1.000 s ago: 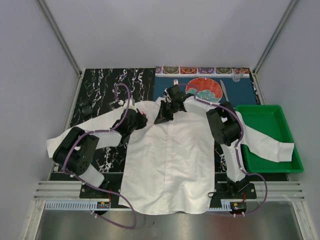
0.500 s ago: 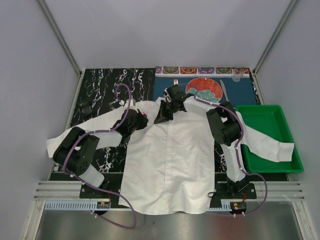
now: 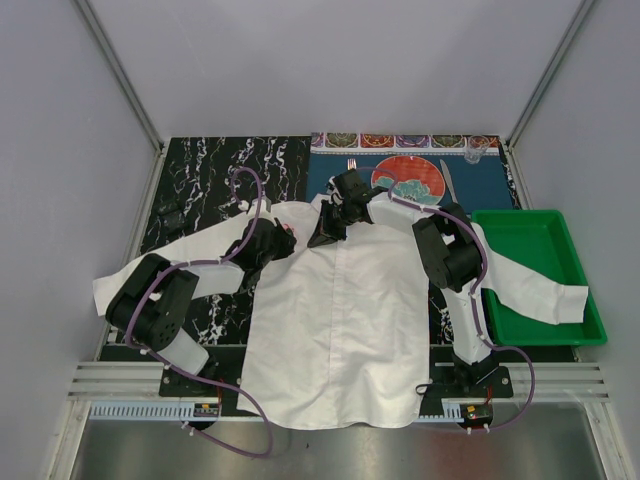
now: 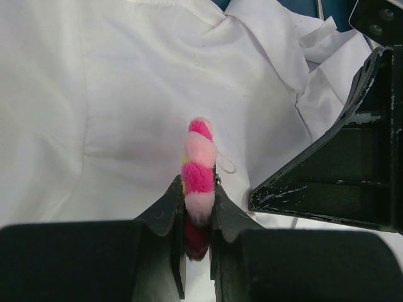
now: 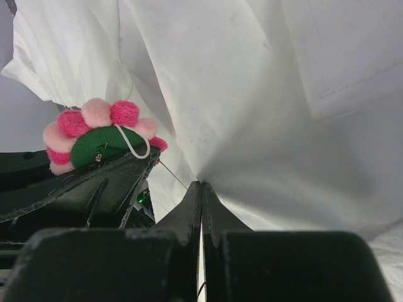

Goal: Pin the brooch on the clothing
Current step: Pin the brooch to the clothes.

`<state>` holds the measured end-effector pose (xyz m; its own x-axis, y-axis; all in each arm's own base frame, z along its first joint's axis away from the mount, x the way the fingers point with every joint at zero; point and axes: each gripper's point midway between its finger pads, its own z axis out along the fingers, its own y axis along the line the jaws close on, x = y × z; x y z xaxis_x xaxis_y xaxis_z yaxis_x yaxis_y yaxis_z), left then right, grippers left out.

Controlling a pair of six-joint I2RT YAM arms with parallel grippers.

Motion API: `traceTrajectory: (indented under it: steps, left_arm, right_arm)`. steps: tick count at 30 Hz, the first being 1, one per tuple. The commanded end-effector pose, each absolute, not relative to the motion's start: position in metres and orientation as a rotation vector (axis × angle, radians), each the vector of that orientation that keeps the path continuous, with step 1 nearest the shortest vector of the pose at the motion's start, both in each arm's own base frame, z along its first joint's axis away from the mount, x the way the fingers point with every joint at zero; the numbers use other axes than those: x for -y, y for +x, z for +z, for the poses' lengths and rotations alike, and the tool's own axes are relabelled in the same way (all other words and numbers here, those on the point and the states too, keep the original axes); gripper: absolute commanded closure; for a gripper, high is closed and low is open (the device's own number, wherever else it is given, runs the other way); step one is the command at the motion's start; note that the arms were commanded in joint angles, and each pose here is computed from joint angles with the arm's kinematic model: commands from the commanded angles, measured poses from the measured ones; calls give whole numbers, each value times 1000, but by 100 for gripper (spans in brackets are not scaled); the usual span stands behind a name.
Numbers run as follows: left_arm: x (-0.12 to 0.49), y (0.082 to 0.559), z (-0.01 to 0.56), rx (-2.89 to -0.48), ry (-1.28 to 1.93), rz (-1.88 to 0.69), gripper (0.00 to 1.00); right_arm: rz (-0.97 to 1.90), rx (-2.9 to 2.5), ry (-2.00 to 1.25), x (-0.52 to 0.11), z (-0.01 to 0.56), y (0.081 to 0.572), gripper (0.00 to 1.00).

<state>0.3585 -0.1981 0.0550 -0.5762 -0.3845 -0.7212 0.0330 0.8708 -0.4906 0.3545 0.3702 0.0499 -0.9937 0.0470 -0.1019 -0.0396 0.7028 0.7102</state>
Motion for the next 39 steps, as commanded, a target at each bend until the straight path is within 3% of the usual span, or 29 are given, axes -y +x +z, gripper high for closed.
traceTrajectory:
  steps: [1, 39]
  left_arm:
    - [199, 368, 66, -2053, -257, -584, 100]
    - [204, 371, 80, -2018, -240, -651, 100]
  right_arm:
    - [1236, -2716, -22, -374, 81, 360, 100]
    - [1260, -2707, -31, -376, 81, 362, 100]
